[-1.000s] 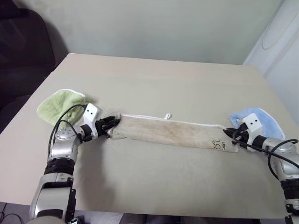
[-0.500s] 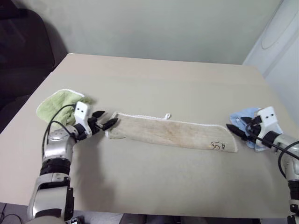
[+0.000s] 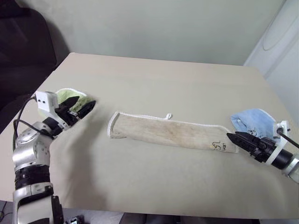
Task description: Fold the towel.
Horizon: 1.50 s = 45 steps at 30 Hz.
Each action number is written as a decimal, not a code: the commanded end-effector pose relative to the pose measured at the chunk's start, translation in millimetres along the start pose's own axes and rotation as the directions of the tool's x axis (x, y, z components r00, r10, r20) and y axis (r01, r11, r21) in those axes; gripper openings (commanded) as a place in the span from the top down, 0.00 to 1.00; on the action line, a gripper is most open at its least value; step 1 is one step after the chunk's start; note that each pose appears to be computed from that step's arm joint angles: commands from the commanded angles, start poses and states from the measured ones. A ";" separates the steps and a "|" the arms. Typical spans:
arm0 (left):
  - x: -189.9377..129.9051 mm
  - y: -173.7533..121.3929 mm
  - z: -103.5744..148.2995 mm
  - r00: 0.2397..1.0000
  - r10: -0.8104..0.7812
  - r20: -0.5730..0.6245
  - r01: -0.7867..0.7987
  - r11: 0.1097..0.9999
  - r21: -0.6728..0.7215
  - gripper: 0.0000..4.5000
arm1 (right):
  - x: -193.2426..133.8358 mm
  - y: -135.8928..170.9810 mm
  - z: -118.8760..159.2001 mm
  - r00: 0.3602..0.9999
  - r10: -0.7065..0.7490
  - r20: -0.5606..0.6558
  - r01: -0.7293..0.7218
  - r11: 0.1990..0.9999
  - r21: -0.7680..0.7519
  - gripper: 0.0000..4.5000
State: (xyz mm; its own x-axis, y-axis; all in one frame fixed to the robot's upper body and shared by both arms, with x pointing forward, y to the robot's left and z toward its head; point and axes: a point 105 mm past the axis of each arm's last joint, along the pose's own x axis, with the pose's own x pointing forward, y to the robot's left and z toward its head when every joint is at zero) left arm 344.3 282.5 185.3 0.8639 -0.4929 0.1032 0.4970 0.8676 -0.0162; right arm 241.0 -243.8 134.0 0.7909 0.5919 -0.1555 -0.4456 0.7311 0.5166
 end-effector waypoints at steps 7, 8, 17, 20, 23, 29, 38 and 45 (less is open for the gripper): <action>17.1 -97.4 -15.9 0.911 -0.398 -0.105 0.402 0.915 0.019 0.00 | -23.2 -16.4 -17.5 0.984 -0.151 0.089 0.118 0.946 0.300 0.05; 18.6 -102.3 -17.8 0.904 -0.414 -0.107 0.418 0.909 0.011 0.00 | -25.2 -18.5 -19.8 0.982 -0.166 0.090 0.129 0.938 0.321 0.05; 28.6 -132.2 -35.1 0.863 -0.493 -0.110 0.491 0.870 -0.048 0.00 | -27.5 -33.3 -43.2 0.957 -0.283 0.066 0.225 0.864 0.450 0.02; 29.8 -134.5 -35.9 0.861 -0.496 -0.107 0.493 0.868 -0.056 0.00 | -20.8 -36.0 -46.2 0.956 -0.286 0.062 0.225 0.853 0.470 0.02; 30.7 -137.3 -36.3 0.860 -0.500 -0.102 0.496 0.866 -0.062 0.00 | -10.6 -37.9 -49.8 0.959 -0.278 0.052 0.220 0.848 0.482 0.02; 31.0 -141.2 -36.6 0.858 -0.505 -0.098 0.500 0.863 -0.068 0.00 | 8.0 -38.6 -49.9 0.968 -0.244 0.058 0.182 0.844 0.504 0.02; 32.2 -142.4 -36.2 0.857 -0.505 -0.100 0.501 0.863 -0.067 0.00 | 43.2 -33.4 -47.4 0.986 -0.163 0.043 0.119 0.852 0.509 0.02; 32.7 -141.4 -34.5 0.860 -0.501 -0.098 0.497 0.866 -0.059 0.00 | 55.4 -33.8 -46.4 0.988 -0.150 0.043 0.105 0.846 0.523 0.02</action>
State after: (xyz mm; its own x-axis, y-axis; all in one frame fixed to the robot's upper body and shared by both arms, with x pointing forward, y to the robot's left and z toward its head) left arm 307.4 146.4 144.0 0.5178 -0.8550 -0.0281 0.8525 0.5185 -0.0667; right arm 280.3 -230.6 78.6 0.8883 0.4299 -0.1615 -0.0919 0.5109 0.8547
